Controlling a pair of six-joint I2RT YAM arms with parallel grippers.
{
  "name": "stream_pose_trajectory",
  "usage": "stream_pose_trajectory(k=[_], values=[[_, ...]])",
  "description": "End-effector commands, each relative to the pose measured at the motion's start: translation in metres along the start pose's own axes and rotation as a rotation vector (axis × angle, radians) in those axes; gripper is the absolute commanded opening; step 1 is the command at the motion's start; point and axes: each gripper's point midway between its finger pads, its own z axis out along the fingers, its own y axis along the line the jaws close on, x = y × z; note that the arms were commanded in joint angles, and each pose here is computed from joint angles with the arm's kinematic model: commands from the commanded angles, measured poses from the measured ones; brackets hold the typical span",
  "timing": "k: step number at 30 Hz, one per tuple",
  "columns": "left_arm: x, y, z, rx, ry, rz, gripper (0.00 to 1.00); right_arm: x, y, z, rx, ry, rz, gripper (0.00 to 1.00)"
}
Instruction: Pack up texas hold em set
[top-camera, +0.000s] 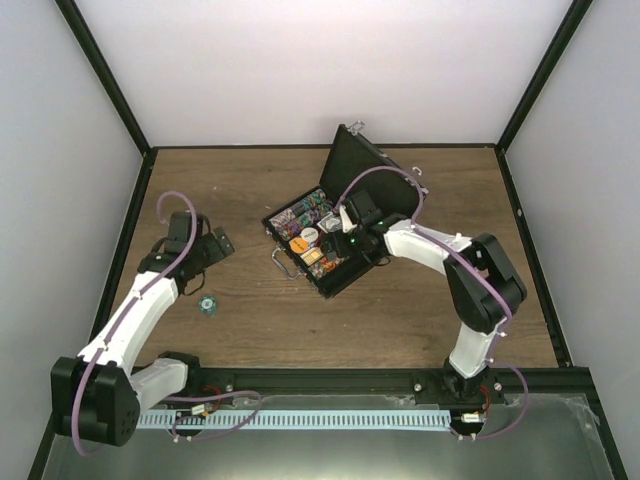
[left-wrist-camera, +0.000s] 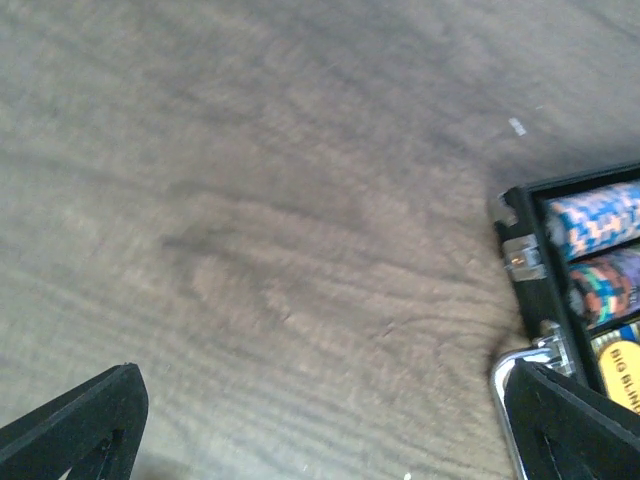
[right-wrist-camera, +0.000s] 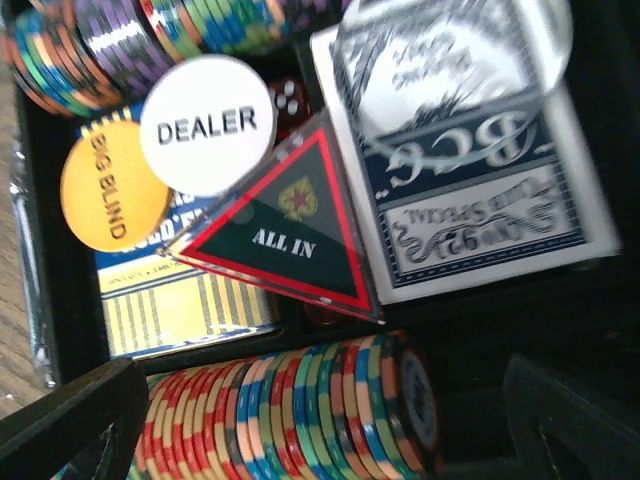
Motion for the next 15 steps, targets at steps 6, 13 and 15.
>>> stream_pose_trajectory(k=[6,13,15], values=[[0.052,0.067,-0.020,-0.307,0.134,-0.244,1.00,-0.050,-0.008,-0.070,0.072,-0.231,0.022,1.00],[0.089,0.079,-0.019,-0.362,0.252,-0.331,0.94,-0.047,-0.023,-0.098,0.065,-0.306,0.072,1.00],[0.095,0.082,-0.017,-0.373,0.267,-0.343,0.92,-0.044,-0.028,-0.103,0.064,-0.314,0.081,1.00]])
